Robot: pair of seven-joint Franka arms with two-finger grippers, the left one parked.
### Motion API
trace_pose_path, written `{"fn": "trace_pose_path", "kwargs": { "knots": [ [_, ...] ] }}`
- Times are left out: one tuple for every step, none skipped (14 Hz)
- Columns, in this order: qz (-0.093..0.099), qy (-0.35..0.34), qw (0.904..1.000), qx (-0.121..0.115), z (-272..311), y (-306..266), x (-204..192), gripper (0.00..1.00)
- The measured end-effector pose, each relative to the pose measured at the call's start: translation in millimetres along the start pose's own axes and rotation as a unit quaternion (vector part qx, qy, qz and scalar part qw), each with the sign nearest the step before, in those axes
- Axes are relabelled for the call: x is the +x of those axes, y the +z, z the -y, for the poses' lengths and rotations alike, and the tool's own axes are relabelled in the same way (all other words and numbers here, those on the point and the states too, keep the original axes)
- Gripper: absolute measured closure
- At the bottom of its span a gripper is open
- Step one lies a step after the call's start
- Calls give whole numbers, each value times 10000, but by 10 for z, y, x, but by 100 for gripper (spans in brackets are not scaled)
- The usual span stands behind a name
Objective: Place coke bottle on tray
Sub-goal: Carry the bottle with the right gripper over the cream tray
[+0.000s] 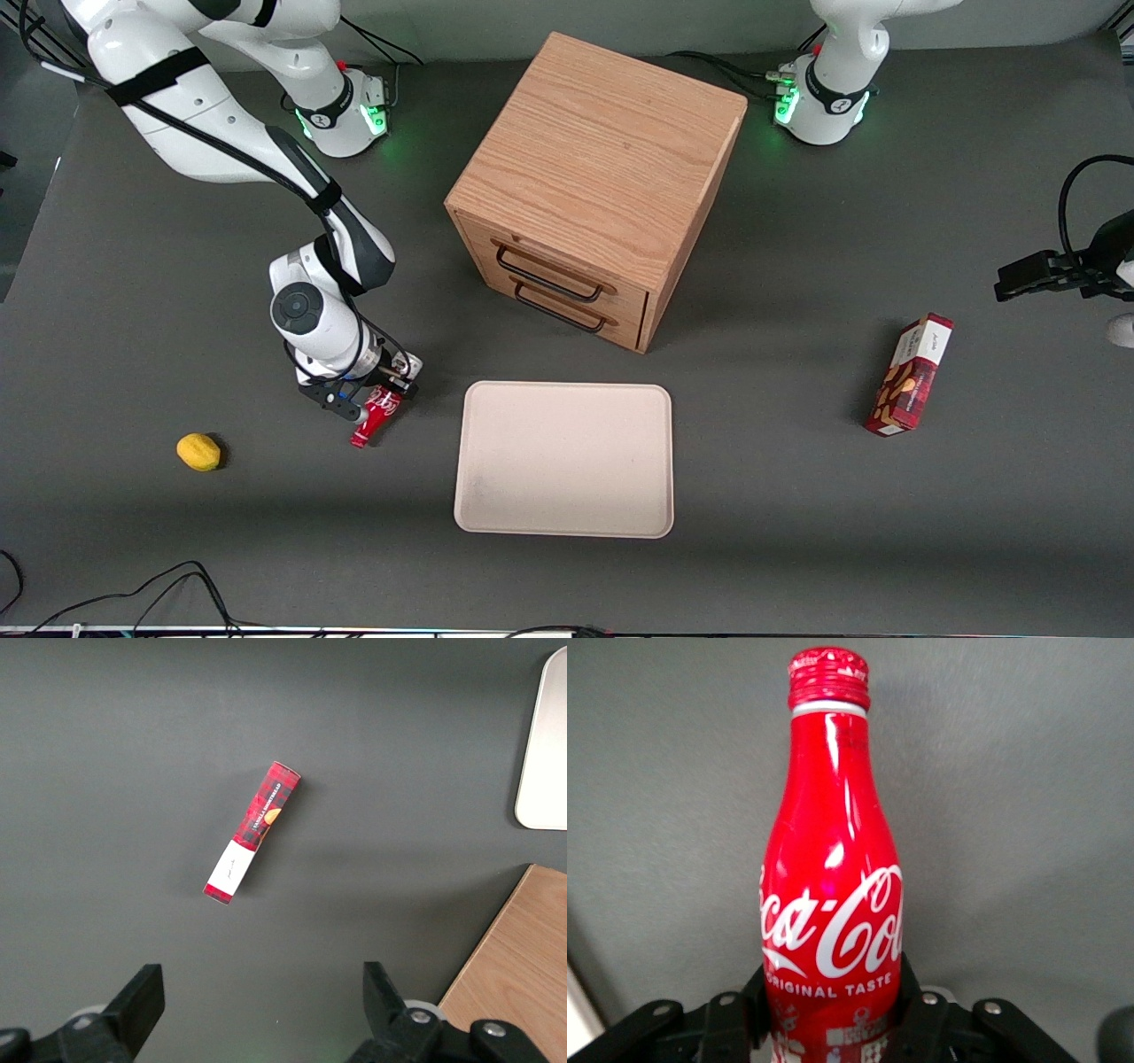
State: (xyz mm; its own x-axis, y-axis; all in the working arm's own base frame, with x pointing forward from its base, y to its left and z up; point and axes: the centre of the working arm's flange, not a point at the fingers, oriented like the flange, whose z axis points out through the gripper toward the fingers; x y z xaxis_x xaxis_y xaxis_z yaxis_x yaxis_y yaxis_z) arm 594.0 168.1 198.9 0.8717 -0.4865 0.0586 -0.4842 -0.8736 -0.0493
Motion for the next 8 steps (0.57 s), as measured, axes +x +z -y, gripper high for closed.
{"fn": "trace_pose_path", "kwargs": {
  "knots": [
    [-60,-4,10000,-38,53,-204,66,47],
    [-119,-23,9999,-75,131,-456,116,47],
    [-171,-52,9998,-122,228,-746,151,47],
    [-214,-91,9996,-167,348,-1067,172,47],
    [-273,-144,9994,-159,496,-1411,179,47],
    [-349,-206,9991,-105,652,-1767,184,47],
    [-416,-294,9987,-40,787,-2097,203,47],
    [-454,-440,9980,16,892,-2367,220,47]
  ]
}}
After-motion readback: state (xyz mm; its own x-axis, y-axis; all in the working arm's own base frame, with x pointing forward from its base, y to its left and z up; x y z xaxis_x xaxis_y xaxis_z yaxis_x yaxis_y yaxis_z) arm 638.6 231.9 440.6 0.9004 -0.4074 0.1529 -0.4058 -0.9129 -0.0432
